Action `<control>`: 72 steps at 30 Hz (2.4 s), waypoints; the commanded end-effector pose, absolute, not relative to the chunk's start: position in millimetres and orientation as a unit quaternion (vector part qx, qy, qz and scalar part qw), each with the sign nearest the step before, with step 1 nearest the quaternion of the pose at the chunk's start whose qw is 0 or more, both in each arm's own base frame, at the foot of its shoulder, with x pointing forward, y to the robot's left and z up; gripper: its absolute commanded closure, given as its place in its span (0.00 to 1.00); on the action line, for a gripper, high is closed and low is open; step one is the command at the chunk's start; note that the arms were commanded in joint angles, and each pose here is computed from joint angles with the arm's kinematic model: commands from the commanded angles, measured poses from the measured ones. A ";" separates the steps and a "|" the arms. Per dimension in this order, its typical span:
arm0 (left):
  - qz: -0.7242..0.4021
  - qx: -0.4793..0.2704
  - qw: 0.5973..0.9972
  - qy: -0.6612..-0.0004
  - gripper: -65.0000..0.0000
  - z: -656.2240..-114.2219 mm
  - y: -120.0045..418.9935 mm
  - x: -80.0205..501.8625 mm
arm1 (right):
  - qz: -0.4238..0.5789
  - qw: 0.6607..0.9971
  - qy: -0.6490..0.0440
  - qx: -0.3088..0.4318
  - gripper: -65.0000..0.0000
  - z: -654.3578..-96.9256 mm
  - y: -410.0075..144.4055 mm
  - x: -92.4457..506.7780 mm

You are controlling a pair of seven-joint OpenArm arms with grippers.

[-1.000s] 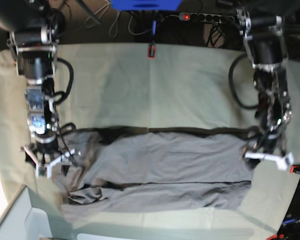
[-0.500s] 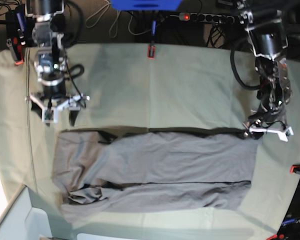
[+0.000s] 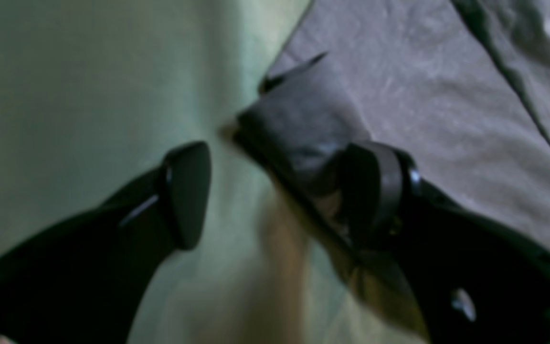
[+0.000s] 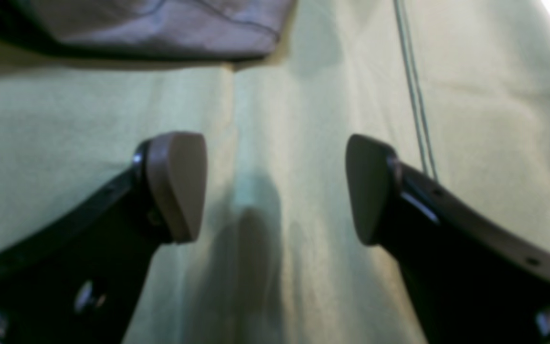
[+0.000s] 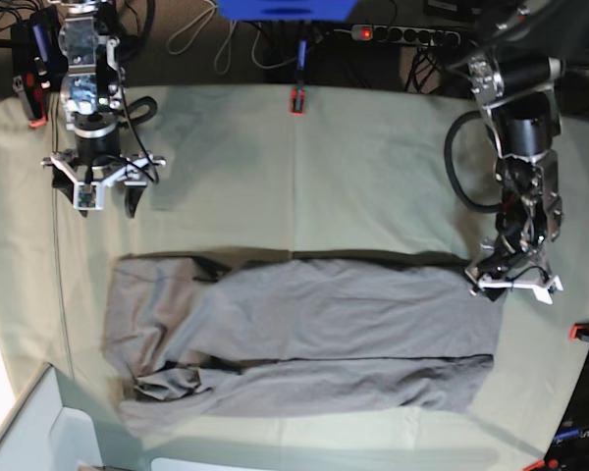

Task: Layout the t-shirt on the table in an organized manner, then fold the t-shirt properly
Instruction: 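Lower both grippers and grasp the t-shirt's edge at both ends, then pull the grasped edge with both grippers to straighten the t-shirt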

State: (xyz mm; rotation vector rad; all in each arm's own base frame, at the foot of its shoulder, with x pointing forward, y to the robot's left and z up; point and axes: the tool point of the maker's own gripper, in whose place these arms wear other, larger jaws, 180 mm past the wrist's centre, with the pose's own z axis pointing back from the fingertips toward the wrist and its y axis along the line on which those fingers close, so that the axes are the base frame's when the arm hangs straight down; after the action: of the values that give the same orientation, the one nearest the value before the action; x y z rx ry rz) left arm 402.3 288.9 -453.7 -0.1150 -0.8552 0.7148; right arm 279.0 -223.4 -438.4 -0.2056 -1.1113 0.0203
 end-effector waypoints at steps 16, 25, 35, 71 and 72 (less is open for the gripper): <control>0.339 -0.054 0.823 -0.453 0.59 -422.1 298.7 433.6 | 0.012 0.822 -0.560 -0.100 0.29 -417.9 -225.1 300.0; 0.301 -0.030 0.807 -0.507 1.00 -404.3 297.0 447.4 | 0.011 0.821 -0.561 -0.100 0.29 -417.0 -225.1 301.3; 0.297 -0.028 0.804 -0.515 1.00 -401.2 298.5 440.7 | 0.015 0.817 -0.566 -0.108 0.29 -413.1 -234.5 320.4; 0.280 -0.023 0.795 -0.538 1.00 -385.1 297.4 438.8 | 0.032 0.882 -0.470 0.022 1.00 -480.2 -207.2 376.4; 0.281 -0.023 0.794 -0.538 1.00 -385.0 298.2 438.6 | 0.034 0.882 -0.470 0.021 1.00 -479.6 -207.9 374.3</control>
State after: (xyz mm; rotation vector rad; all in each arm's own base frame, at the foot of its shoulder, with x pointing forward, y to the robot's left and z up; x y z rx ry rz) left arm 424.9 290.8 -408.1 -0.0567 -1.0868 0.6115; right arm 378.3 -203.0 -475.0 0.0491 -1.0153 0.0572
